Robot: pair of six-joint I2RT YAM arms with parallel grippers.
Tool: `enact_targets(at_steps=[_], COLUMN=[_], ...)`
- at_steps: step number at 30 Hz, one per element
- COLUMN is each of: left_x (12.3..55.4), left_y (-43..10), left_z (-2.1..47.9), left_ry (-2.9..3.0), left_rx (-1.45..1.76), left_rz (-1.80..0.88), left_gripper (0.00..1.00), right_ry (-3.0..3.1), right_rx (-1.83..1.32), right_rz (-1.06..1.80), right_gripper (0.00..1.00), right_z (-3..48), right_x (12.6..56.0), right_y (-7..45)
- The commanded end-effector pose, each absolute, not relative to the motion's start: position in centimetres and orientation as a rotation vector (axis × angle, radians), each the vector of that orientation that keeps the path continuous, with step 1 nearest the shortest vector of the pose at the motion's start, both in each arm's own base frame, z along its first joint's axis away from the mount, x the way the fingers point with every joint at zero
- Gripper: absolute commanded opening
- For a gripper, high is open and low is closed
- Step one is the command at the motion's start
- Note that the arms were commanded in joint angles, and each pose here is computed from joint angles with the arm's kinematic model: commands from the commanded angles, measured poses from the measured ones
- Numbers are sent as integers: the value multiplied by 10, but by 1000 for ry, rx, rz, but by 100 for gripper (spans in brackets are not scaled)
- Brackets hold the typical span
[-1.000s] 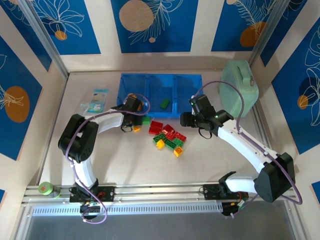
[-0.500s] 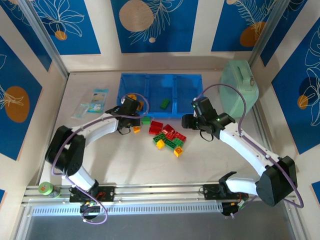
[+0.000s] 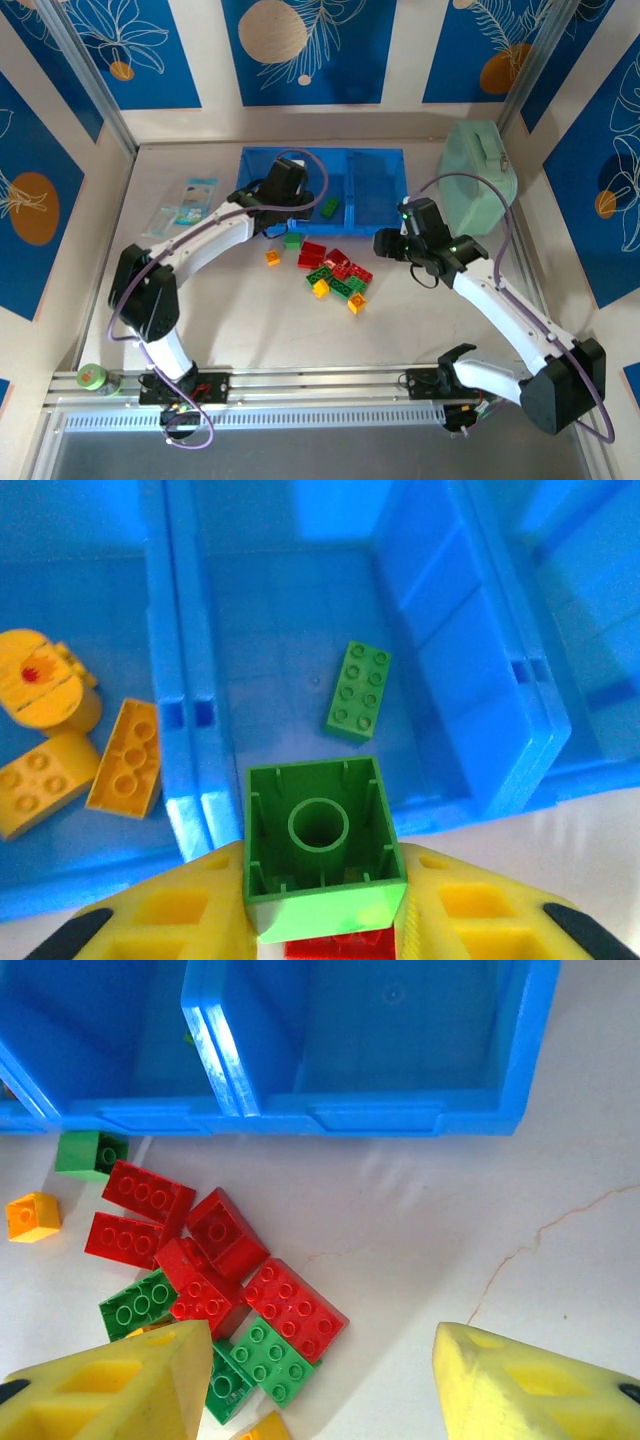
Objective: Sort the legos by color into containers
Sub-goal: Place the lego in the container.
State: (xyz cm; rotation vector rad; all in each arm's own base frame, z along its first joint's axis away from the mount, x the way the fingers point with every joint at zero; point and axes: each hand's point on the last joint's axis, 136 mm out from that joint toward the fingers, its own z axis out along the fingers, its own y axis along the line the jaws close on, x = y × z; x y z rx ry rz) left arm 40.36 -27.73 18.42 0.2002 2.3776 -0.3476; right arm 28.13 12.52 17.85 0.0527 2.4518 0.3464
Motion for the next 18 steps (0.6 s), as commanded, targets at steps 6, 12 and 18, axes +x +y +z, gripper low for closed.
enact_targets(at_steps=[6,12,18], left_x=[429,420,379], left_y=[-305,-310,-285], left_z=[171,191,176], left_ry=[2432,2402,2405], left_rx=[333,374,301], left_rz=[-288,-244,-256], left_gripper=[42,73,71], right_ry=[2468,2470,2475], right_rx=[88,87,87], right_rz=[357,369,383], right_gripper=[61,61,61], right_z=[174,177,173], right_x=[265,262,258], right_y=[109,109,110])
